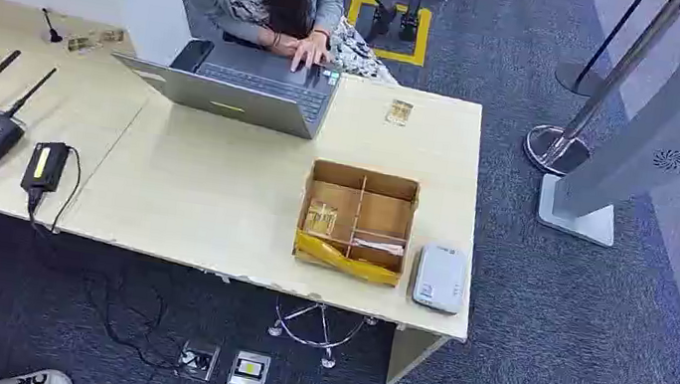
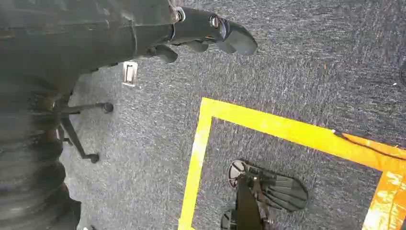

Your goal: Pass the card to the sensor for recognition and then transmit it.

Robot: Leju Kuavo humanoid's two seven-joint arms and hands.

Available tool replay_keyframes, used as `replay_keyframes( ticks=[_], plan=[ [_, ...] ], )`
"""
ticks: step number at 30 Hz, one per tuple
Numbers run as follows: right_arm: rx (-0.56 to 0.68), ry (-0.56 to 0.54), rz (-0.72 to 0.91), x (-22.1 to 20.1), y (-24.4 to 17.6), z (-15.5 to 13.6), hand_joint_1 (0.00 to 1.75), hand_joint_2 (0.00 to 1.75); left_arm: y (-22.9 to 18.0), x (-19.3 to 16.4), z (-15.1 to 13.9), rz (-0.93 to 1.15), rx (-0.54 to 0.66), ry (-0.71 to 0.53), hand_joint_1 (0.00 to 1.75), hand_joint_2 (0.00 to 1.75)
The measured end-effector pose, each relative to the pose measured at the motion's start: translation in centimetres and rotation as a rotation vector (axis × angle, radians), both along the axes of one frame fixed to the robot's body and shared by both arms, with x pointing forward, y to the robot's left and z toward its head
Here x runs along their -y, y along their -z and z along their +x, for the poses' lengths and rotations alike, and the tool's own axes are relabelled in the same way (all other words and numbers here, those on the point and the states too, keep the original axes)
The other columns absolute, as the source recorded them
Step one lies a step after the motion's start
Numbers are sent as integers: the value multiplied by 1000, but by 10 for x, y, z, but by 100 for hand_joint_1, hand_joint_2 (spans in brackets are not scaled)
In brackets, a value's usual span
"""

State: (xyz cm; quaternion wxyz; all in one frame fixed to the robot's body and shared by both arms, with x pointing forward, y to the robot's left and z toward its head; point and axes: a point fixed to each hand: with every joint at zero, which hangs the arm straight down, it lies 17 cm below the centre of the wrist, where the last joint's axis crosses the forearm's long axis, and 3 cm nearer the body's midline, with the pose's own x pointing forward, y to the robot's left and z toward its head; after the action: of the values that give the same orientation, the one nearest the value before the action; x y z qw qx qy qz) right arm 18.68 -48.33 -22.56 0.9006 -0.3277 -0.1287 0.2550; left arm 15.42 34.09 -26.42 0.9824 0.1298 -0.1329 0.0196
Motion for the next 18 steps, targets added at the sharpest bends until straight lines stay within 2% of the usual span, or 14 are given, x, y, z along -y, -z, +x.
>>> replay_keyframes(
  ticks=[4, 5, 10, 13, 14, 18],
  plan=[
    [1, 2, -1, 1, 0, 0, 0, 175, 0, 0, 0, 1, 0, 0, 0, 175],
    [1, 3, -1, 1, 0, -1, 0, 175, 0, 0, 0, 1, 0, 0, 0, 0],
    [11, 41, 10, 3, 0, -3, 0, 175, 0, 0, 0, 0, 2, -1, 0, 0],
    [33, 111, 12, 15, -3, -5, 0, 175, 0, 0, 0, -2, 2, -9, 0, 0],
    [43, 137, 7, 21, -5, -6, 0, 0, 0, 0, 0, -2, 2, -10, 0, 0],
    [111, 242, -1, 51, -17, -3, 0, 0, 0, -1, -1, -1, 3, -13, 0, 0]
  ],
)
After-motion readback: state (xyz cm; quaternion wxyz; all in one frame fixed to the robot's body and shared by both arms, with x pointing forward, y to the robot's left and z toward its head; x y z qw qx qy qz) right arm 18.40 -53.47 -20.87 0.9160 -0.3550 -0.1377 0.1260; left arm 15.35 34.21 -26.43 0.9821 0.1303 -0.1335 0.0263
